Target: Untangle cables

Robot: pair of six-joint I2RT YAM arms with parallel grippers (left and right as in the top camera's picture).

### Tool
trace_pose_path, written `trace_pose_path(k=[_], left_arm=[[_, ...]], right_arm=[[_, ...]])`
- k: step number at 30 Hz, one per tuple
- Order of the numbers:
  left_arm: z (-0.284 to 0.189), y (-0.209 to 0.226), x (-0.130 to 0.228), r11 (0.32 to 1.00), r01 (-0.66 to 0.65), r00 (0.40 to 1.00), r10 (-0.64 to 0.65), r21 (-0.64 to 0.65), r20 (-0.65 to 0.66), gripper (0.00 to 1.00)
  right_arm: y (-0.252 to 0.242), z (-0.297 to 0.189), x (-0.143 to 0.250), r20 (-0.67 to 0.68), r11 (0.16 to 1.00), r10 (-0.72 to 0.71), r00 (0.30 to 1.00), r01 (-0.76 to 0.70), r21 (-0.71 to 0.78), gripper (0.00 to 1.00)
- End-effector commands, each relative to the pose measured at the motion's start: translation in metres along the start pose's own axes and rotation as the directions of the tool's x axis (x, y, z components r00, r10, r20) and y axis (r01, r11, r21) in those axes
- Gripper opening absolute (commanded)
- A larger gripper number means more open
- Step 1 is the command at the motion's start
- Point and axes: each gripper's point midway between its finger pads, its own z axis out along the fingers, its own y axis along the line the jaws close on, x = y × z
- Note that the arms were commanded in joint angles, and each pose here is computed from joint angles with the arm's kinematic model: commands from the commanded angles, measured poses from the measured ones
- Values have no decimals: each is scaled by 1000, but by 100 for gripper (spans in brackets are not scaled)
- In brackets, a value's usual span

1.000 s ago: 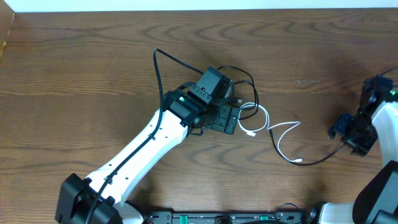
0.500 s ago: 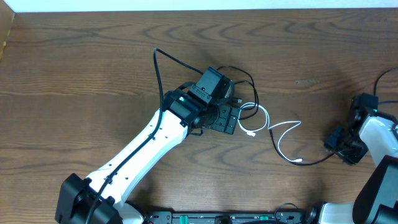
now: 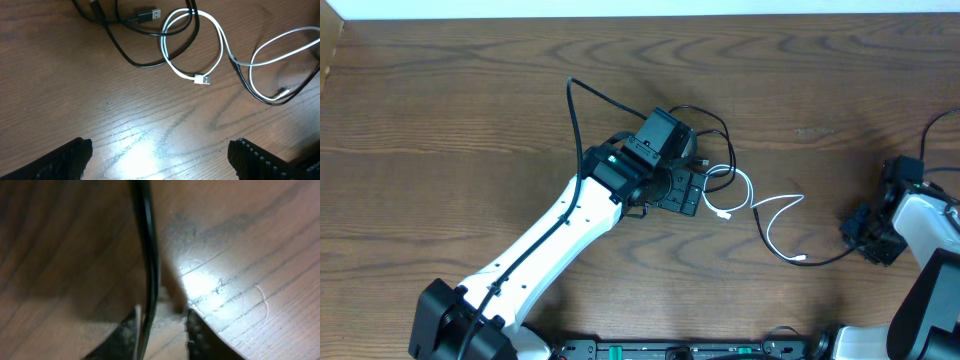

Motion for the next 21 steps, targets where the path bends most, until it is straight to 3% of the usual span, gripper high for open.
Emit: trace_pose_path(k=[1,3,10,16,21], left_arm=[[3,3,2,1000,6,1000,-6,-14,-11,92],[3,3,2,1000,5,1000,-5,-14,-11,92],[3,3,2,1000,5,1000,-5,-14,-11,92],[3,3,2,1000,6,1000,-6,-14,-11,92],[3,3,2,1000,6,1000,-6,-14,-11,92]], right_arm=[[-2,3,3,0,1000,9,1000,-9,13,15],[0,3,4,-6,1000,9,1000,-9,-1,1],[13,-30,-19,12,999,11,1000,-11,-50,1],[41,-128,-64,99,965,-150,984,167,-202,1],[23,-199,-85,193,966,-194,962,221,-132,1]])
